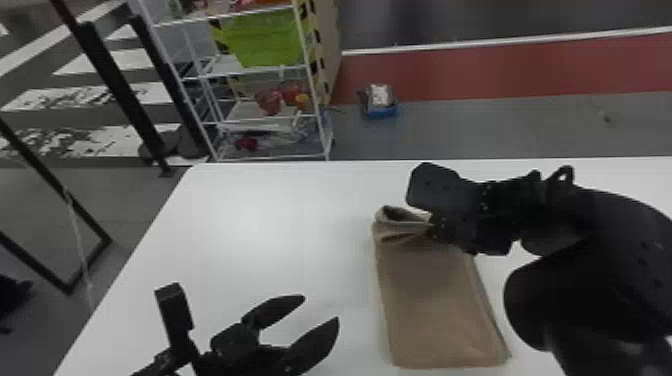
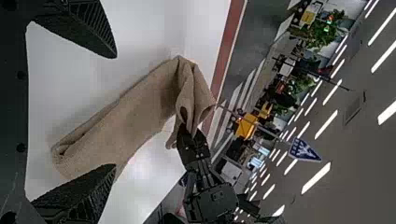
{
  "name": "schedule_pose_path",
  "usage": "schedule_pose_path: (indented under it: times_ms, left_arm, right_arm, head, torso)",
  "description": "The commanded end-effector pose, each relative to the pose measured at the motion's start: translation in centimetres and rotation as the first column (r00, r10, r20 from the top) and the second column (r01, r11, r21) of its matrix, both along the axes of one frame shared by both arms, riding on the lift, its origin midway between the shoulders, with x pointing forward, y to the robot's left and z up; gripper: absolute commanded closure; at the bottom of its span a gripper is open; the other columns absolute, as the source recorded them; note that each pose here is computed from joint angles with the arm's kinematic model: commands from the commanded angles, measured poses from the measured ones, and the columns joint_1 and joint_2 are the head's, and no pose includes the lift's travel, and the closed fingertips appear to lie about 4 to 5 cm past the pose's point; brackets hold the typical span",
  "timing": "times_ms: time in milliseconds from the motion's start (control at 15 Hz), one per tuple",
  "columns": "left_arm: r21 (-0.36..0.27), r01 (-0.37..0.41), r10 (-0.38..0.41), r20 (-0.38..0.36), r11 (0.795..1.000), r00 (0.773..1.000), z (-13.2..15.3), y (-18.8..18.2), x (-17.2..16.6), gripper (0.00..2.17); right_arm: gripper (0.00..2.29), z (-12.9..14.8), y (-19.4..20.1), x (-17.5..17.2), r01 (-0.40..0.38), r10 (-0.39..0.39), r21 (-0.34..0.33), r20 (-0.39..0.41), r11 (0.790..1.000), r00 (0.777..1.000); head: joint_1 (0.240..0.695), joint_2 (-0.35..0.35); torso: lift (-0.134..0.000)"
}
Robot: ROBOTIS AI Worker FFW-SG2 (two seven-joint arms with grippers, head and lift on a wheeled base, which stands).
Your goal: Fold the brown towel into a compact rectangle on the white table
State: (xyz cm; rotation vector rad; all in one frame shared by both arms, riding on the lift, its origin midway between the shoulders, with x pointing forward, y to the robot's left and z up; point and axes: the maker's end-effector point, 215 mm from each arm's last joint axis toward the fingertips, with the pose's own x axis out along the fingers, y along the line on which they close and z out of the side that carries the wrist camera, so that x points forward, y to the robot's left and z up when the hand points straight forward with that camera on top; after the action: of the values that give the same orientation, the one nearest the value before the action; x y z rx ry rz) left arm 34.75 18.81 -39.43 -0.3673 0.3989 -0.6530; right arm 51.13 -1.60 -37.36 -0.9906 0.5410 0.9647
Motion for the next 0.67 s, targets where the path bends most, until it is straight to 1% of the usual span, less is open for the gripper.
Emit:
schedule_pose_path:
  times_ms: [0, 133, 400, 467, 600]
  left_arm:
    - [0.009, 0.027, -0.026, -0.023, 1.0, 0.999, -0.9, -0.4, 0.1, 0.05]
    - [-0.024, 0.059, -0.06, -0.057, 0.998, 0.997, -1.5, -1.2, -0.1, 0.06]
    - [-0.024, 0.089, -0.091, -0.062, 0.996, 0.994, -1.6, -4.0, 0.6, 0.06]
    - [-0.033, 0.091, -0.094, -0.09, 0.995, 0.992, -2.0, -4.7, 0.5, 0.06]
    - [-0.037, 0.091, -0.095, -0.097, 0.995, 0.991, -1.6, -6.5, 1.1, 0.06]
  right_arm:
    - [1.6, 1.4, 0.7, -0.2, -0.01, 0.01, 0.03, 0.014, 1.0, 1.0]
    - [1.6, 2.6, 0.8, -0.3, -0.012, 0.01, 0.055, 0.029, 0.998, 1.0]
    - [1.6, 4.0, 1.0, -0.6, -0.015, 0.011, 0.079, 0.048, 0.997, 0.999]
    - [1.6, 4.3, 1.0, -0.8, -0.015, 0.011, 0.085, 0.051, 0.996, 0.999]
    - [1.6, 4.8, 1.2, -1.6, -0.022, 0.017, 0.103, 0.051, 0.994, 0.999]
  head:
    - [0.695, 0.223]
    - [0.695, 0.223]
    - [0.695, 0.208]
    - [0.695, 0.2]
    - [0.695, 0.189]
  torso:
    - [-0.123]
    - [-0.123]
    - [-0.123]
    - [-0.123]
    - [-0.123]
